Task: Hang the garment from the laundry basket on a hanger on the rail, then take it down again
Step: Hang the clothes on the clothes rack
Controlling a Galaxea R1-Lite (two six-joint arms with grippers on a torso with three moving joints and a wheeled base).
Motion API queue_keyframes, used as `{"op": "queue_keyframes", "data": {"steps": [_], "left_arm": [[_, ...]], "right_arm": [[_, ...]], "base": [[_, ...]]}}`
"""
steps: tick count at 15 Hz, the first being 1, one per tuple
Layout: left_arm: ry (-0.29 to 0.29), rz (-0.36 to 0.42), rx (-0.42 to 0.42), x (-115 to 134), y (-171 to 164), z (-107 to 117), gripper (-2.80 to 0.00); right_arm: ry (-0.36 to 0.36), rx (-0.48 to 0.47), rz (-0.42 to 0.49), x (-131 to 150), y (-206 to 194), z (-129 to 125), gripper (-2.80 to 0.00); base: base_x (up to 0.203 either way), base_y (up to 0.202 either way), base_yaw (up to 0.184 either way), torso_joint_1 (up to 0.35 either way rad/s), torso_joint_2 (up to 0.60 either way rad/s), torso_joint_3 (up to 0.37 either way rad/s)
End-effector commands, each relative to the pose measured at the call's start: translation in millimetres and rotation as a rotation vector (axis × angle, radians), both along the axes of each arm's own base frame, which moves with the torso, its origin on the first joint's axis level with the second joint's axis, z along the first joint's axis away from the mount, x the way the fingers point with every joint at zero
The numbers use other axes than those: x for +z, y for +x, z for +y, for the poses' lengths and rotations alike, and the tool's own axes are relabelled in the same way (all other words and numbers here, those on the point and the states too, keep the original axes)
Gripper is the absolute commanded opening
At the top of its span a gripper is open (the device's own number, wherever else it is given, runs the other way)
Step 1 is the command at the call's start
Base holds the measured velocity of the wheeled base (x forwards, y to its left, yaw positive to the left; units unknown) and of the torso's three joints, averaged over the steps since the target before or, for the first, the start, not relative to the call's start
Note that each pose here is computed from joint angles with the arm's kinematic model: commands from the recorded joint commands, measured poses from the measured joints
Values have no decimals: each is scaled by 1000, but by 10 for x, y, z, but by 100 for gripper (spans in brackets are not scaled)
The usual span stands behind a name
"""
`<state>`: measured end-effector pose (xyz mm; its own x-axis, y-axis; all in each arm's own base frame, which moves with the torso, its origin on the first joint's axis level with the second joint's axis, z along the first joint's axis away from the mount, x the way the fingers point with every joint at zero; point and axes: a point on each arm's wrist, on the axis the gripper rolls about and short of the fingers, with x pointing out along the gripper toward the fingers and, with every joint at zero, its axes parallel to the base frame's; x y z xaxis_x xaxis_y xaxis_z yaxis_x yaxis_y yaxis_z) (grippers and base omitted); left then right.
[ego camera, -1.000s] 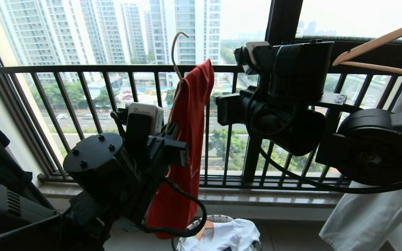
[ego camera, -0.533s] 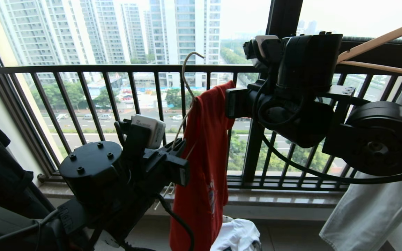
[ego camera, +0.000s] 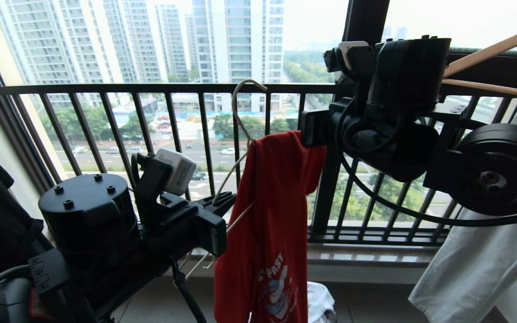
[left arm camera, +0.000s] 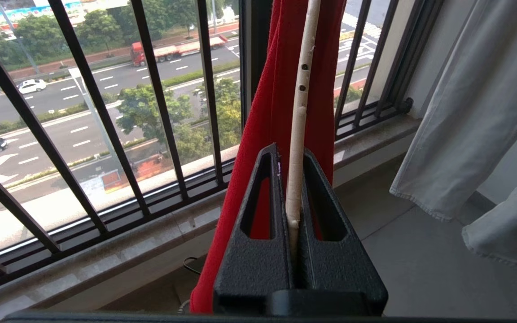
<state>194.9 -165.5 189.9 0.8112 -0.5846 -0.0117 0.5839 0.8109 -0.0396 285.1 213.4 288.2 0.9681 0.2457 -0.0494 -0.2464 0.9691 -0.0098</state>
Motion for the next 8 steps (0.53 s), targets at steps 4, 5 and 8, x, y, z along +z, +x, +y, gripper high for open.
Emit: {"op": "queue_keyframes", "data": {"steps": [4,5,8], "left_arm": [[-31,32,-88,103,-7,304,-280],[-41,35,-111,115,-2,353,-280],[-69,60,-222,114,-28,517,-280]], "right_arm": [[-16,23,26,18,-31,-93,-280],[-19,27,29,8,-32,-92,-280],[-36,51,67,-12,-61,-108,-280]], "base": [[0,0,0,0,0,0],[0,0,0,0,0,0],[0,0,0,0,0,0]]}}
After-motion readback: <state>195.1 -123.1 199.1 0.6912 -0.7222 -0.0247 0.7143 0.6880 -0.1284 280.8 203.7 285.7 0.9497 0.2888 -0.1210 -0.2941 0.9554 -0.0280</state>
